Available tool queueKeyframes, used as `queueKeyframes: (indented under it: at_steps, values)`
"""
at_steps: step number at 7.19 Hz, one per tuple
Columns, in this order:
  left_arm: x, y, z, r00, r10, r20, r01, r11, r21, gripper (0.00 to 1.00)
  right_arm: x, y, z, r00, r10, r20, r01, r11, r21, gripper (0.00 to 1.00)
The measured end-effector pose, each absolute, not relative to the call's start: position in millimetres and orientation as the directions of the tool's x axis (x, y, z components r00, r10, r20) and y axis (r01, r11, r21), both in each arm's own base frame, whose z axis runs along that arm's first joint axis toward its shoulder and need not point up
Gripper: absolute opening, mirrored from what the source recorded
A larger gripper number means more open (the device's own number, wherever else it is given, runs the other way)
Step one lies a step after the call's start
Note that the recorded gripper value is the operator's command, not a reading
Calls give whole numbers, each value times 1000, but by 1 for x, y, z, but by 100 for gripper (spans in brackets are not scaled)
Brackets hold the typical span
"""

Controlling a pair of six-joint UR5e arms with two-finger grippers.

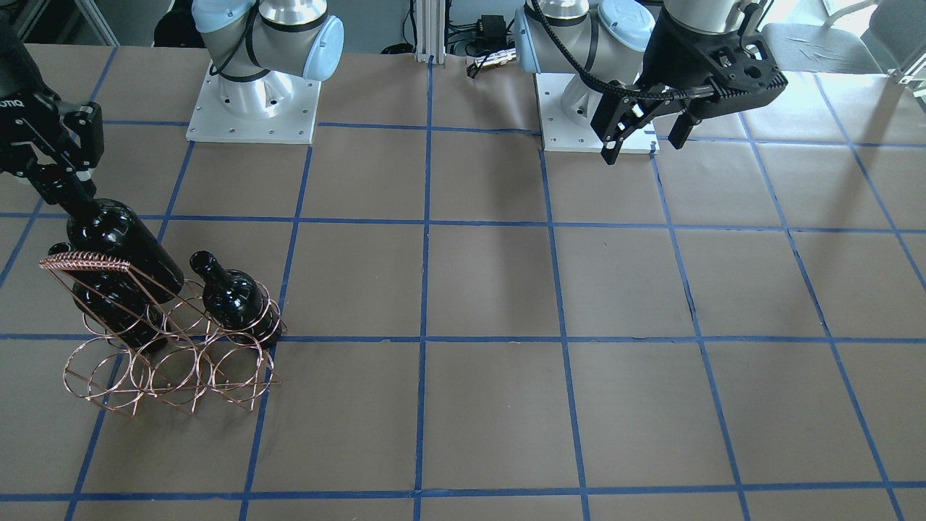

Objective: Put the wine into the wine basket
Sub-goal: 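Lower the bottle into the empty middle slot of the copper rack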

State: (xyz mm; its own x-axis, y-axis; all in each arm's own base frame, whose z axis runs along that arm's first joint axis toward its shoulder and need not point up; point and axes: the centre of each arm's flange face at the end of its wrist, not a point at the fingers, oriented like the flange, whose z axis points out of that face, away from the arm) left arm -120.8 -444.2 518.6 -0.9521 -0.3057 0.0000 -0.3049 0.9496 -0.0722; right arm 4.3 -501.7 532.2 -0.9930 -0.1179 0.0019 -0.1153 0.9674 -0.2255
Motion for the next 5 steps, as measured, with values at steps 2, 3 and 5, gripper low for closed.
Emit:
queueKeyframes:
  at_steps: [2,3,5]
  values:
    - [-121,-444,518,-954,-301,-1,-300,951,-71,100,5,-507,527,-997,-80,-15,-74,971,-226,7]
    - [-121,-444,518,-954,-299,-1,-298,952,-71,100,5,-510,522,-997,-69,-22,-62,974,-219,7]
    - [-121,-444,518,-955,-298,-2,-297,952,-71,100,6,-512,517,-997,-65,-28,-58,976,-208,7]
